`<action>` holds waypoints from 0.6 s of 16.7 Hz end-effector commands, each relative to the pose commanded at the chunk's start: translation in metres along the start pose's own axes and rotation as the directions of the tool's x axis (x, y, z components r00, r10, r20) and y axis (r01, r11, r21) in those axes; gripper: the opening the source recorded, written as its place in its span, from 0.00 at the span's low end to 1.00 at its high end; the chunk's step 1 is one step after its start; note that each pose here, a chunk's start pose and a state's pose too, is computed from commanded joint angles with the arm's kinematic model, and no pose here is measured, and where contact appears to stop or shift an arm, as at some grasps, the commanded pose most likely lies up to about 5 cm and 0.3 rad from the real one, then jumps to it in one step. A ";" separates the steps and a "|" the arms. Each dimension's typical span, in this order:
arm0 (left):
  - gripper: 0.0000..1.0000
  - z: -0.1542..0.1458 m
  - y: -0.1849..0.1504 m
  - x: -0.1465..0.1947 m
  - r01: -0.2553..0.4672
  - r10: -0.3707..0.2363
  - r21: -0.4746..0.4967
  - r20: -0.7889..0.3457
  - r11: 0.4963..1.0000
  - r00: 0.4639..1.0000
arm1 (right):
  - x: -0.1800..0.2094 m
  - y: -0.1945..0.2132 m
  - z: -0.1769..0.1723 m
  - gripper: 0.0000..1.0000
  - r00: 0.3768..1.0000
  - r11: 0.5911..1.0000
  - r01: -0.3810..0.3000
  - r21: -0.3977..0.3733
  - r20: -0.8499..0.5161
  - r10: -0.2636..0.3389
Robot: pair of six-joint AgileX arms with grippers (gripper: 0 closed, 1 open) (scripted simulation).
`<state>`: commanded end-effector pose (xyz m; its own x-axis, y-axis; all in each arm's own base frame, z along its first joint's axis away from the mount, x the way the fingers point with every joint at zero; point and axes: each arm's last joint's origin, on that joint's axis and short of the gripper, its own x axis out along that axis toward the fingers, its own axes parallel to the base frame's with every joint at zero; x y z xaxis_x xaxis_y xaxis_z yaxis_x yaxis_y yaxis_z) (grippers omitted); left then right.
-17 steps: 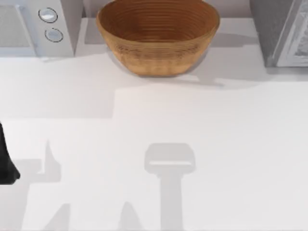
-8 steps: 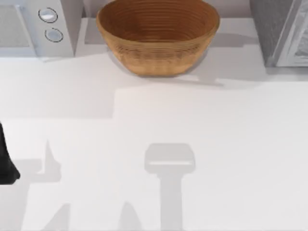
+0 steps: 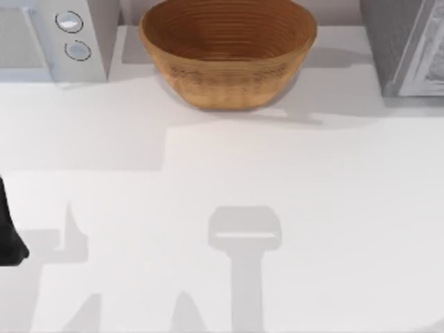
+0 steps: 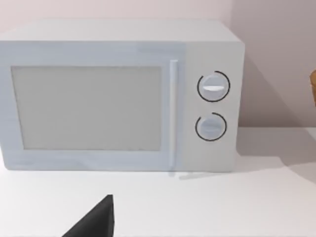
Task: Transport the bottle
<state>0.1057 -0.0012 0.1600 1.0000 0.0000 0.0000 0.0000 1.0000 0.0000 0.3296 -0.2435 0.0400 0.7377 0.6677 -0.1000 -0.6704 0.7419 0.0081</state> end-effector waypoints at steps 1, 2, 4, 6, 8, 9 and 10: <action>1.00 0.000 0.000 0.000 0.000 0.000 0.000 0.000 1.000 1.000 | 0.000 0.001 0.000 0.00 1.000 1.000 -0.001 0.003 0.001 0.001; 1.00 0.000 0.000 0.000 0.000 0.000 0.000 0.000 1.000 1.000 | 0.000 0.001 0.000 0.00 1.000 1.000 -0.001 0.004 0.001 0.001; 1.00 0.000 0.000 0.000 0.000 0.000 0.000 0.000 1.000 1.000 | 0.000 0.001 0.000 0.00 1.000 1.000 -0.001 0.004 0.001 0.001; 1.00 0.000 0.000 0.000 0.000 0.000 0.000 0.000 1.000 1.000 | 0.000 0.001 0.000 0.08 1.000 1.000 -0.001 0.004 0.001 0.001; 1.00 0.000 0.000 0.000 0.000 0.000 0.000 0.000 1.000 1.000 | 0.000 0.001 0.000 0.23 1.000 1.000 -0.001 0.004 0.001 0.001; 1.00 0.000 0.000 0.000 0.000 0.000 0.000 0.000 1.000 1.000 | 0.000 0.001 0.000 0.30 1.000 1.000 -0.001 0.004 0.001 0.001; 1.00 0.000 0.000 0.000 0.000 0.000 0.000 0.000 1.000 1.000 | 0.000 0.001 0.000 0.38 1.000 1.000 -0.001 0.004 0.001 0.001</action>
<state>0.1057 -0.0012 0.1600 1.0000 0.0000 0.0000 0.0000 1.0000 0.0000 0.3295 -0.2427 0.0399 0.7373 0.6682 -0.0990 -0.6706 0.7417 0.0119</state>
